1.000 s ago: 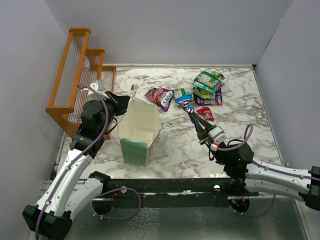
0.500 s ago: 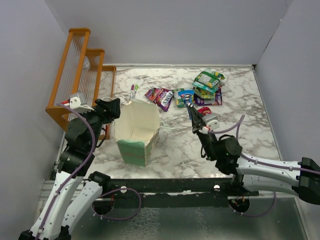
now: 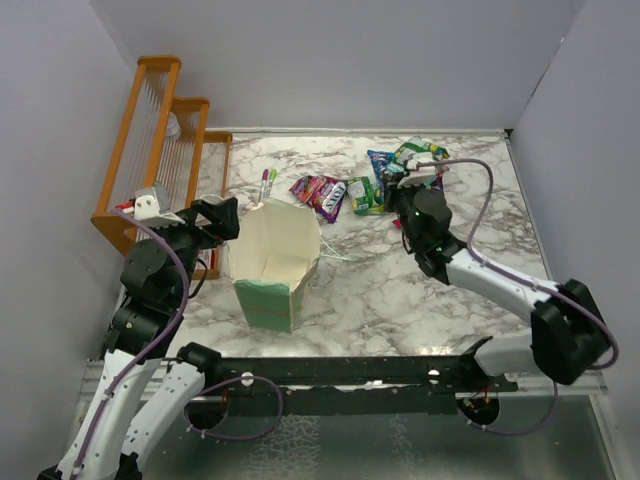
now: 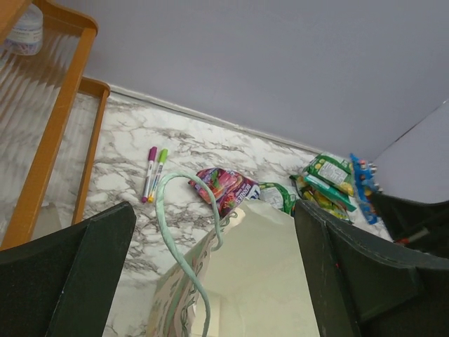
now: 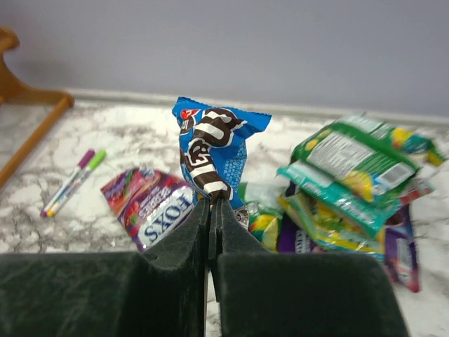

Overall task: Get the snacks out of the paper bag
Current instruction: Place the snack at the center of the board.

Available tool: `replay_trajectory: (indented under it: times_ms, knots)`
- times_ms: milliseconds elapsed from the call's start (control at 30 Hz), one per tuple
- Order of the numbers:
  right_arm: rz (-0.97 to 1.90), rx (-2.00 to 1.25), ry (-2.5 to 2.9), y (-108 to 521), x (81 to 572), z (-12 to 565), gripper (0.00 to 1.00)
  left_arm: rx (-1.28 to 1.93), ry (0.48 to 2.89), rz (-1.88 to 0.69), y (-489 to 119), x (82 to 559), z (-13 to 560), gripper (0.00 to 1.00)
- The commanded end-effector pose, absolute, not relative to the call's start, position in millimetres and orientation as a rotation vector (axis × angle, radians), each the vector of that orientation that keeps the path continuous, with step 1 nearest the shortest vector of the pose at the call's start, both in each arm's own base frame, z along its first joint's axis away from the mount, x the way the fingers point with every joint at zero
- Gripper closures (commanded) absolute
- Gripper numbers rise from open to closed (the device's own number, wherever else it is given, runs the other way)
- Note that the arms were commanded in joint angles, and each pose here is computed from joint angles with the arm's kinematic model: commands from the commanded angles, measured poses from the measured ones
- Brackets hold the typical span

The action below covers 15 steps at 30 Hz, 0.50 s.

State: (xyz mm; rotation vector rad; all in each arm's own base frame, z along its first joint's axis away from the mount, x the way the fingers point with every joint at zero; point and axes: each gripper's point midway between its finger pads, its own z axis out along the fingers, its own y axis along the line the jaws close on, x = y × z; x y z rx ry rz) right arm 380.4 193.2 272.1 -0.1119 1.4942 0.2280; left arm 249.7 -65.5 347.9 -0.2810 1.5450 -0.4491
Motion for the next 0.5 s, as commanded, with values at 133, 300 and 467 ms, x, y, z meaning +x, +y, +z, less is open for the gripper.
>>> replay_trajectory:
  times_ms: [133, 300, 467]
  knots:
    - [0.515, -0.168, 1.722, 264.2, 418.4, 187.0, 0.98, -0.210, 1.461, -0.444, -59.2, 227.3, 387.0, 0.01]
    - [0.511, -0.190, 1.810, 288.4, 446.8, 139.8, 0.98, -0.203, 1.417, -0.430, -51.9, 215.3, 398.0, 0.01]
    - [0.431, -0.107, 1.925, 275.3, 449.1, 95.1, 0.97, -0.213, 1.423, -0.414, -46.4, 208.6, 396.2, 0.01]
